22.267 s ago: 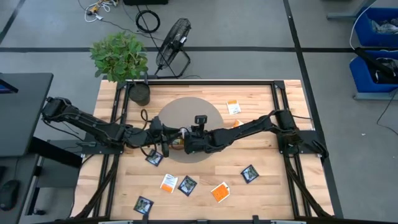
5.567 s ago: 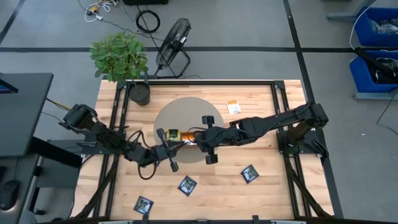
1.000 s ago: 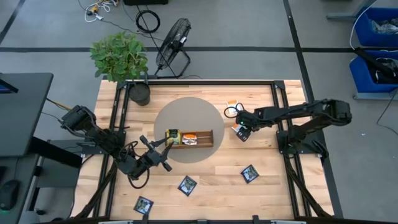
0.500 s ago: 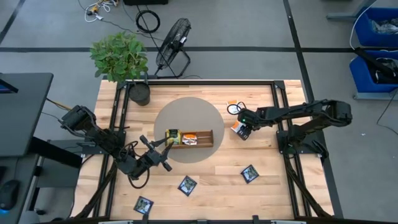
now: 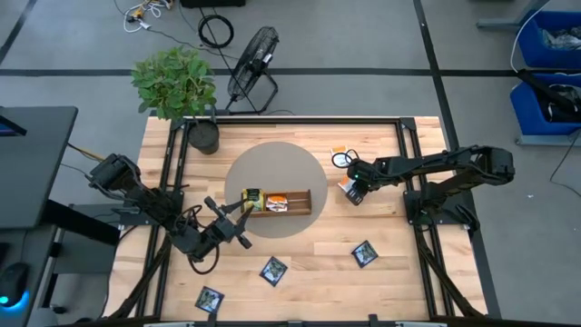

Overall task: Pick & Place Tea
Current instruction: Put the bottom orange tea bag into the wooden organizer

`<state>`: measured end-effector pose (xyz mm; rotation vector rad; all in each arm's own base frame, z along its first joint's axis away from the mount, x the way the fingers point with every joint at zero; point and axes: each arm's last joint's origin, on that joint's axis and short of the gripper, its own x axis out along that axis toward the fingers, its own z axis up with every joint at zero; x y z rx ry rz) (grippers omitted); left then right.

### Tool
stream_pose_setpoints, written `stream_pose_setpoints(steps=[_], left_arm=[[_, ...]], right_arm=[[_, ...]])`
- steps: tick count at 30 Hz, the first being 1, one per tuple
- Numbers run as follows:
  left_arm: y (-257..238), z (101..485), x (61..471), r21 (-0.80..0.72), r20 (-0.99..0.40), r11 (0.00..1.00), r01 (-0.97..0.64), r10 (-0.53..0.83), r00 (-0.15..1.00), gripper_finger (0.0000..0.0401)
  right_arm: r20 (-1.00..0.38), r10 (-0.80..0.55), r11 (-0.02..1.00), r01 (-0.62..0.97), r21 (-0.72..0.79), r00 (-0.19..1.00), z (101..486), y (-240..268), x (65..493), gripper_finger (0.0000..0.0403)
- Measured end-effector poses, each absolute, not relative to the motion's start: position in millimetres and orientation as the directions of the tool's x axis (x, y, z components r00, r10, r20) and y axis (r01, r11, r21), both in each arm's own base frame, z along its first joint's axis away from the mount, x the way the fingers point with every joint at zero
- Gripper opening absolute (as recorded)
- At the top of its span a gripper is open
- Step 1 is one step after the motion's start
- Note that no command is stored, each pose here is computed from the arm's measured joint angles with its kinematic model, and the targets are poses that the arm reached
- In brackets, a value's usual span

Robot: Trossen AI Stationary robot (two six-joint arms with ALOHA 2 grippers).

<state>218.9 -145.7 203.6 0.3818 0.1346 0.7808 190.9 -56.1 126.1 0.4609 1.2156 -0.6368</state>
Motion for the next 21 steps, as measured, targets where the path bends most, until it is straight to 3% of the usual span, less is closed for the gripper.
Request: stream_pose_setpoints(steps=[7,16,21], left_arm=[[-146,204,219,0.384,0.022,0.646,-0.660,0.708,0.706,0.0128],[-146,204,219,0.405,0.022,0.640,-0.654,0.708,0.706,0.0128],[-146,204,219,0.468,0.025,0.624,-0.626,0.699,0.715,0.0128]], right_arm=[[-0.950,-0.215,0.752,0.659,-0.014,0.225,127,-57,193,0.0009],[-0.946,-0.209,0.775,0.632,-0.005,0.249,160,-62,214,0.0002],[-0.914,-0.243,0.792,0.611,0.007,0.325,192,-63,234,0.0001]])
